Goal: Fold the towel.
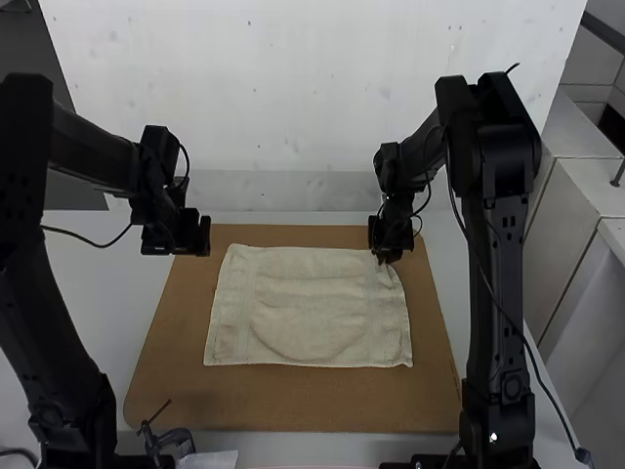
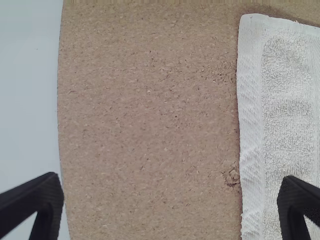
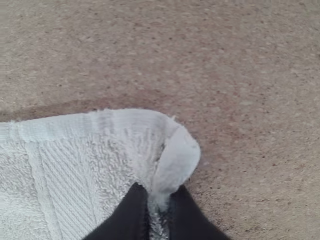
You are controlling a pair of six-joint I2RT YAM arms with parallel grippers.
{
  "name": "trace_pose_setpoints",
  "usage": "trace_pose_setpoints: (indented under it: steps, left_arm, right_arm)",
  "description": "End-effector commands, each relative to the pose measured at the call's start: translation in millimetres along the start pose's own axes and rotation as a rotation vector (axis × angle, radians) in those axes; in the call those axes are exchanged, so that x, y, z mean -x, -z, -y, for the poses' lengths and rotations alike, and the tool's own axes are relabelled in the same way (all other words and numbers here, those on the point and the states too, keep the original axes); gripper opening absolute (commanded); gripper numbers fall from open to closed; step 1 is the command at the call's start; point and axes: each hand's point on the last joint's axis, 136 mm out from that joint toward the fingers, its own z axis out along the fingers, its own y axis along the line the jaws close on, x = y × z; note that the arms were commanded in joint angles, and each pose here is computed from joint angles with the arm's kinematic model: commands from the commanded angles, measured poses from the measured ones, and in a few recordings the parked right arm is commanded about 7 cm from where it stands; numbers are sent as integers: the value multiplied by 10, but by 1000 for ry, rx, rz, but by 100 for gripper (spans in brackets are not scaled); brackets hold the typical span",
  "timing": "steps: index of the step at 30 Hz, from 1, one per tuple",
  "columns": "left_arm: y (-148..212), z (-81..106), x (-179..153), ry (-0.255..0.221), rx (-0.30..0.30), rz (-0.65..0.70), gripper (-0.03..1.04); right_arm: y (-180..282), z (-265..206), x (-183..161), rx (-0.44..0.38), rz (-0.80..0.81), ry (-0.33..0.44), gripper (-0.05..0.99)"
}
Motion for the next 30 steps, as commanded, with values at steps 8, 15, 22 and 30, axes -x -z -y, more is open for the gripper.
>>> trace_pose_setpoints:
  steps: [8, 15, 22, 30]
  left_arm:
    - [-445, 395, 430, -47, -37, -36, 94]
    - [-820, 557, 525, -29, -16, -100, 94]
    - [-1125, 433, 534, 8, 17, -144, 91]
    - [-1206, 630, 256, -15, -66, -273, 1]
  right_arm:
    - [-220, 129, -208, -37, -67, -24, 1]
    - [-233, 205, -217, -42, -70, -34, 2]
    - [-243, 270, -239, -46, -70, -38, 2]
    - [-215, 343, -258, -79, -53, -22, 2]
